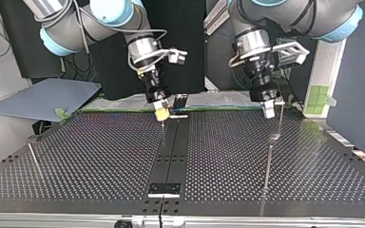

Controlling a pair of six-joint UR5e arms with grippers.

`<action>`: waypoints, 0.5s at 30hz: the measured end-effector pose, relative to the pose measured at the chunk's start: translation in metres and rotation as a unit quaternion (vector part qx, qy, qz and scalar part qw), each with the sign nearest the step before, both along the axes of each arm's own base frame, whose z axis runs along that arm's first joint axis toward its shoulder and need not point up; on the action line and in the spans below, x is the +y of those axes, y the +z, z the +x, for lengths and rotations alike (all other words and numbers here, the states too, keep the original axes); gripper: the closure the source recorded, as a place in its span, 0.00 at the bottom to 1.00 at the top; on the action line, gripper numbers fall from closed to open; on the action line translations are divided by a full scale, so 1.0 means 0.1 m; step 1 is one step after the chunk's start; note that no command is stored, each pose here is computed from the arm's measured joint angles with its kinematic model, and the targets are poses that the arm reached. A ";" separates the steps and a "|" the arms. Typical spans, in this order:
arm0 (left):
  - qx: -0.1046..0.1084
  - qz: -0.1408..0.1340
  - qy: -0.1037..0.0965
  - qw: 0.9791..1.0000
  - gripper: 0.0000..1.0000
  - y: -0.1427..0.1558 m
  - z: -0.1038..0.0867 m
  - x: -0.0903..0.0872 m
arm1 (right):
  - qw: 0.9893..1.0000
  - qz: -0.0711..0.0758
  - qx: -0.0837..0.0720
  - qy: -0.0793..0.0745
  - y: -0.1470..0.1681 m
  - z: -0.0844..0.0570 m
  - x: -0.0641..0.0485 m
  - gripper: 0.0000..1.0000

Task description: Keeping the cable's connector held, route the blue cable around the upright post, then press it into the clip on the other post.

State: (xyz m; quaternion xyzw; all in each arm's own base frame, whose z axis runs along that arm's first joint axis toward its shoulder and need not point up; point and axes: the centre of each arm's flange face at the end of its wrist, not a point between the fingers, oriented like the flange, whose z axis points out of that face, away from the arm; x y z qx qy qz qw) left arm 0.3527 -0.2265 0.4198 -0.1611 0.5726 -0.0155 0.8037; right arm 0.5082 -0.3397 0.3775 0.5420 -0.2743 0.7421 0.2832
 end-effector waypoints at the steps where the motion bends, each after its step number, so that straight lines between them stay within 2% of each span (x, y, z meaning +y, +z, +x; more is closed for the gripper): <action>1: -0.004 -0.002 0.000 1.000 0.98 0.06 0.01 0.02 | 1.000 0.002 -0.002 0.003 0.01 0.00 -0.01 1.00; 9: -0.017 0.001 -0.001 1.000 0.98 0.43 0.21 0.23 | 1.000 0.007 -0.011 0.013 0.05 0.02 -0.05 1.00; 15: -0.009 0.014 0.001 1.000 0.98 0.57 0.44 0.37 | 1.000 -0.005 -0.020 0.019 0.27 0.07 -0.12 1.00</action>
